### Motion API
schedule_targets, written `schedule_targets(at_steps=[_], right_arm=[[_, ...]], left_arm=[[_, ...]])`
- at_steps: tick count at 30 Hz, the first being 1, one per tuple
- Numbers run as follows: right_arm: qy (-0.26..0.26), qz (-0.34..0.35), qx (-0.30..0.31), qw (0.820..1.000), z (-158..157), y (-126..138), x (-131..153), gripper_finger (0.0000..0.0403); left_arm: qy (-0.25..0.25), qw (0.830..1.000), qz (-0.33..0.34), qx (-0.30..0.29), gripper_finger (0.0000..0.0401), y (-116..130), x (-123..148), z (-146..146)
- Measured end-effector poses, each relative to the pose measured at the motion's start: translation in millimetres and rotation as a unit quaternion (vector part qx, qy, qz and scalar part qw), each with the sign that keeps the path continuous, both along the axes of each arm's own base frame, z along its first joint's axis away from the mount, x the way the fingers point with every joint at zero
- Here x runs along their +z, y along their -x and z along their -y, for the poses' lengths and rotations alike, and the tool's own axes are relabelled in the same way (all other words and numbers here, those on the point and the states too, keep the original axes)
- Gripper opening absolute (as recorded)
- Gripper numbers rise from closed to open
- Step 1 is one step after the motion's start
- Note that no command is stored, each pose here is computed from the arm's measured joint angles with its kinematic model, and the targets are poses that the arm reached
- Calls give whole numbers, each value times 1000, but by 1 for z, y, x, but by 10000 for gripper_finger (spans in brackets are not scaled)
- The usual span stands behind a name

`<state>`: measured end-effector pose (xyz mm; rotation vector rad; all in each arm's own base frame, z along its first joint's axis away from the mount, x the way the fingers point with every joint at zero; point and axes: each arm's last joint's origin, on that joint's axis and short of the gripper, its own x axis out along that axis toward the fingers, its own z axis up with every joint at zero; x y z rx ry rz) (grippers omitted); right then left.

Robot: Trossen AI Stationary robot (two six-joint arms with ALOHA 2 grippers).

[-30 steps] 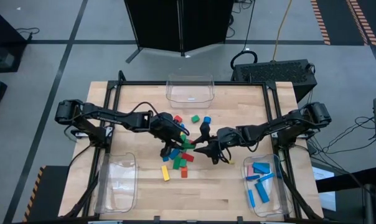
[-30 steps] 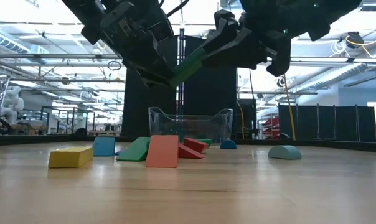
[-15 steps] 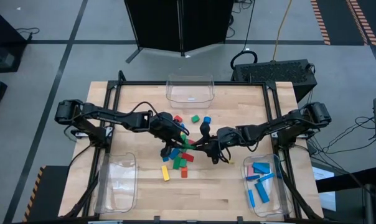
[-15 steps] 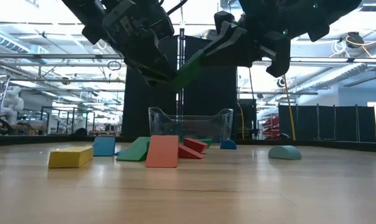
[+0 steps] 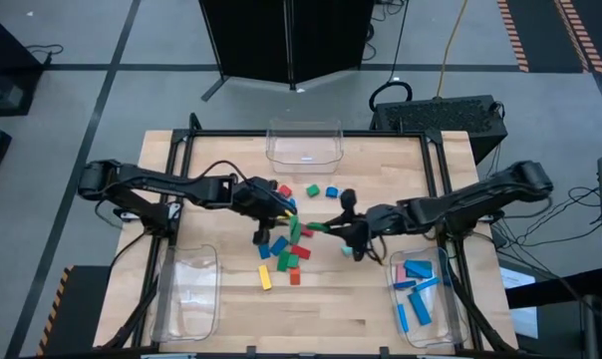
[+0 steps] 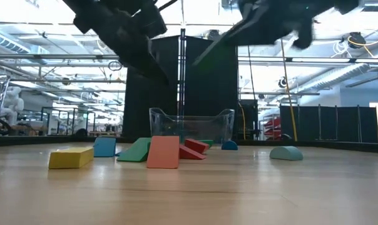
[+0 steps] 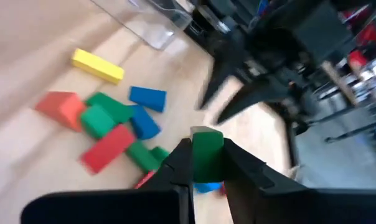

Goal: Sort blocks by size
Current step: Put the dark green rectangle block into the bottom right transparent bin

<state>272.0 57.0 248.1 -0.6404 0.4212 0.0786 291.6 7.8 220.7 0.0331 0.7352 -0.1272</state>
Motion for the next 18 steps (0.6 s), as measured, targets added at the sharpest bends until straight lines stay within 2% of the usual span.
schedule_targets(at_steps=[7, 13, 18], right_arm=[[-128, -44, -44, 990, 2, 52, 26, 48], [-236, -63, -86, 966, 5, 94, 40, 48], [-326, -88, -83, 938, 6, 119, 46, 49]], left_arm=[[-44, 998, -24, 32, 114, 6, -1, -2], [-60, 996, -42, 54, 114, 7, -6, -4], [-60, 996, -44, 54, 114, 7, -6, -4]])
